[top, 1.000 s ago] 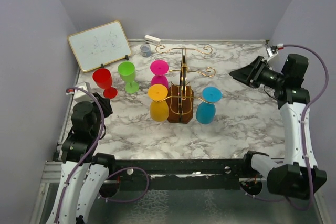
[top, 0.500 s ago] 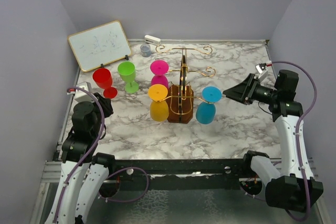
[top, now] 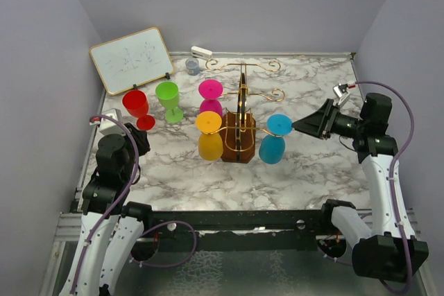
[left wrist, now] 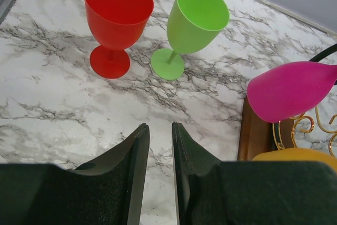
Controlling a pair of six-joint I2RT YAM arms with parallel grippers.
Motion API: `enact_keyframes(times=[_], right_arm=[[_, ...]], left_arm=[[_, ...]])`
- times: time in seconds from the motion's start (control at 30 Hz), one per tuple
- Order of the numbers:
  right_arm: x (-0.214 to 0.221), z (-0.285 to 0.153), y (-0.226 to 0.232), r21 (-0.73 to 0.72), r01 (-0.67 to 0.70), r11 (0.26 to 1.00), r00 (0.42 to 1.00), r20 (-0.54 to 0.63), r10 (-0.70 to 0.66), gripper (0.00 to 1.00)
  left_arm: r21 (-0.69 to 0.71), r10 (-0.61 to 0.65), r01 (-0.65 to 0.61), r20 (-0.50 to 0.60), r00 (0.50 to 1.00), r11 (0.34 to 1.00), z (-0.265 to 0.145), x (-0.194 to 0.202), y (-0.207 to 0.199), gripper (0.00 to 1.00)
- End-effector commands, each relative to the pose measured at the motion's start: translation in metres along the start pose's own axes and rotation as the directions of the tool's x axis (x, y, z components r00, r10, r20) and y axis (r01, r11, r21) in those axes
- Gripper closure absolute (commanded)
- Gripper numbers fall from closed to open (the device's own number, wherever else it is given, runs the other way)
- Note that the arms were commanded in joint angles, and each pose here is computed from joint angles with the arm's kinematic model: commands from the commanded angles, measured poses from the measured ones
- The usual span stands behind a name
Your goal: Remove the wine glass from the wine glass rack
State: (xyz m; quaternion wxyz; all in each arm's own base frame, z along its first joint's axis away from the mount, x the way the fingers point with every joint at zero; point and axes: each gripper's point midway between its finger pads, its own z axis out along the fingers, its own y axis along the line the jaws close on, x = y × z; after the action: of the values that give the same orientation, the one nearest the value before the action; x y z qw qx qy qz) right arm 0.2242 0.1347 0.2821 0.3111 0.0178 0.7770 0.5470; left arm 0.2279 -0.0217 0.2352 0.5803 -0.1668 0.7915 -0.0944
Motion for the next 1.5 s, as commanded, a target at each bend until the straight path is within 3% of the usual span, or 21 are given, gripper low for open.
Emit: enact_keyframes(times=[0.0, 0.4, 0.57, 0.8, 1.13, 1.47], right_arm=[[0.002, 0.004, 0.002, -0.044, 0.011, 0.999, 1.000, -0.023, -0.013, 0.55], [0.004, 0.028, 0.007, -0.074, 0.015, 0.997, 0.997, -0.076, -0.020, 0.61], [-0.001, 0.027, 0.008, -0.045, 0.031, 0.998, 0.999, -0.039, -0.033, 0.80], [-0.006, 0.024, 0.014, -0.022, 0.034, 0.999, 0.999, -0.009, -0.035, 0.92], [-0.009, 0.015, 0.032, -0.013, 0.034, 0.999, 0.998, 0.046, -0.033, 0.99], [-0.006, 0.012, 0.034, -0.007, 0.024, 1.000, 0.999, 0.034, -0.023, 0.99]], left_arm=[[0.006, -0.004, 0.004, 0.005, 1.000, 1.000, 0.002, 0.000, -0.001, 0.73], [0.004, -0.004, 0.004, 0.003, 1.000, 1.000, 0.002, 0.001, -0.001, 0.73], [0.002, -0.005, 0.005, 0.001, 1.000, 1.000, 0.003, 0.001, -0.001, 0.73], [0.003, -0.003, 0.003, -0.002, 1.000, 1.000, 0.003, 0.002, -0.001, 0.73], [0.003, -0.004, 0.004, -0.001, 1.000, 1.000, 0.003, 0.002, -0.001, 0.73], [0.002, -0.005, 0.005, -0.002, 1.000, 1.000, 0.003, 0.002, -0.001, 0.73]])
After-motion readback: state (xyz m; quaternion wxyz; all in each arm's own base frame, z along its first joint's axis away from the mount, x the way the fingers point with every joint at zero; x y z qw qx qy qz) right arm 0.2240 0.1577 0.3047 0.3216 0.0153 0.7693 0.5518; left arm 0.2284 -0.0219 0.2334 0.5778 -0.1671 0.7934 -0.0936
